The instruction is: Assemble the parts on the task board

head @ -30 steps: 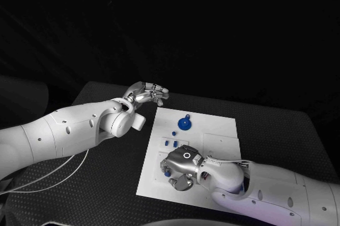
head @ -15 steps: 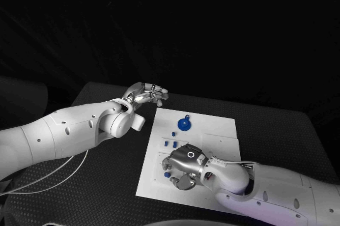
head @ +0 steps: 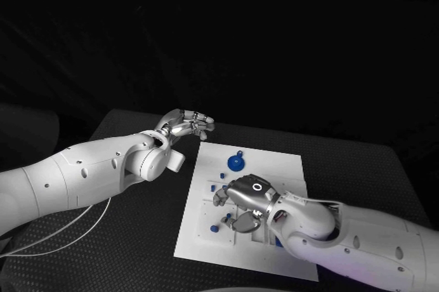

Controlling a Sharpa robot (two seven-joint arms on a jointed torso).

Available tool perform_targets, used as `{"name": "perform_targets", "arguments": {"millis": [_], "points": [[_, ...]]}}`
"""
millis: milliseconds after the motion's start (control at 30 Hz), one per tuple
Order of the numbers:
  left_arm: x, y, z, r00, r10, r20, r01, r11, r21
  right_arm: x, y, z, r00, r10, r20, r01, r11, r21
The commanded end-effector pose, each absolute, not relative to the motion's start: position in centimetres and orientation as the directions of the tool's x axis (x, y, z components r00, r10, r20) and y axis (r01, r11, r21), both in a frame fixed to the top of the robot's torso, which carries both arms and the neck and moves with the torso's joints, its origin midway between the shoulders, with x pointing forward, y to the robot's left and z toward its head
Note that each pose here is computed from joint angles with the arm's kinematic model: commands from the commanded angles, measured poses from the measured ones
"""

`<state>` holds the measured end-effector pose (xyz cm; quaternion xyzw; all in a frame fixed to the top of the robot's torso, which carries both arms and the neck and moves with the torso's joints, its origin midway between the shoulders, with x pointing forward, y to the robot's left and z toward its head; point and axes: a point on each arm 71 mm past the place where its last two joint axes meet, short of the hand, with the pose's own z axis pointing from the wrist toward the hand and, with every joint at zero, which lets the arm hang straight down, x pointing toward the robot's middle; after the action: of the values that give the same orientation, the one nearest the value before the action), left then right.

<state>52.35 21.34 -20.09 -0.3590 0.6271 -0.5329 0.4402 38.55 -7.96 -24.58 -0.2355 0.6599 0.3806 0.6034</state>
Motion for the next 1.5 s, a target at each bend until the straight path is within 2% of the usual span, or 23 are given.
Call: {"name": "perform_targets", "arguments": {"millis": [33, 167, 333, 533, 633, 800, 967, 1500], "points": [[52.4, 21.3, -20.0, -0.362, -0.918, -0.162, 0.022, 0.165, -0.986, 39.6, -9.6, -23.5, -0.255, 0.235, -0.938, -0.702, 0.622, 0.347], [52.7, 21.7, -20.2, -0.351, -0.921, -0.166, 0.020, 0.169, -0.985, 41.6, -12.9, -22.2, -0.376, 0.329, -0.866, -0.540, 0.682, 0.493], [52.6, 21.9, -20.7, -0.349, -0.922, -0.166, 0.009, 0.173, -0.985, 43.0, -16.7, -21.5, -0.467, 0.346, -0.814, -0.379, 0.753, 0.537], [52.4, 21.5, -21.5, -0.359, -0.920, -0.155, -0.008, 0.170, -0.985, 43.0, -20.6, -23.3, -0.616, 0.302, -0.727, -0.159, 0.857, 0.491], [52.4, 21.5, -21.7, -0.360, -0.920, -0.152, -0.013, 0.168, -0.986, 42.4, -21.8, -24.4, -0.684, 0.241, -0.688, -0.097, 0.905, 0.414], [52.3, 21.3, -21.9, -0.363, -0.920, -0.150, -0.018, 0.168, -0.986, 41.0, -23.9, -26.2, -0.767, 0.265, -0.585, 0.059, 0.936, 0.346], [52.3, 21.3, -22.0, -0.364, -0.919, -0.150, -0.020, 0.168, -0.986, 39.9, -24.4, -27.1, -0.794, 0.280, -0.540, 0.109, 0.939, 0.327], [52.1, 21.1, -22.1, -0.375, -0.916, -0.145, -0.023, 0.165, -0.986, 38.0, -22.8, -29.6, -0.814, 0.286, -0.506, 0.129, 0.938, 0.322]]}}
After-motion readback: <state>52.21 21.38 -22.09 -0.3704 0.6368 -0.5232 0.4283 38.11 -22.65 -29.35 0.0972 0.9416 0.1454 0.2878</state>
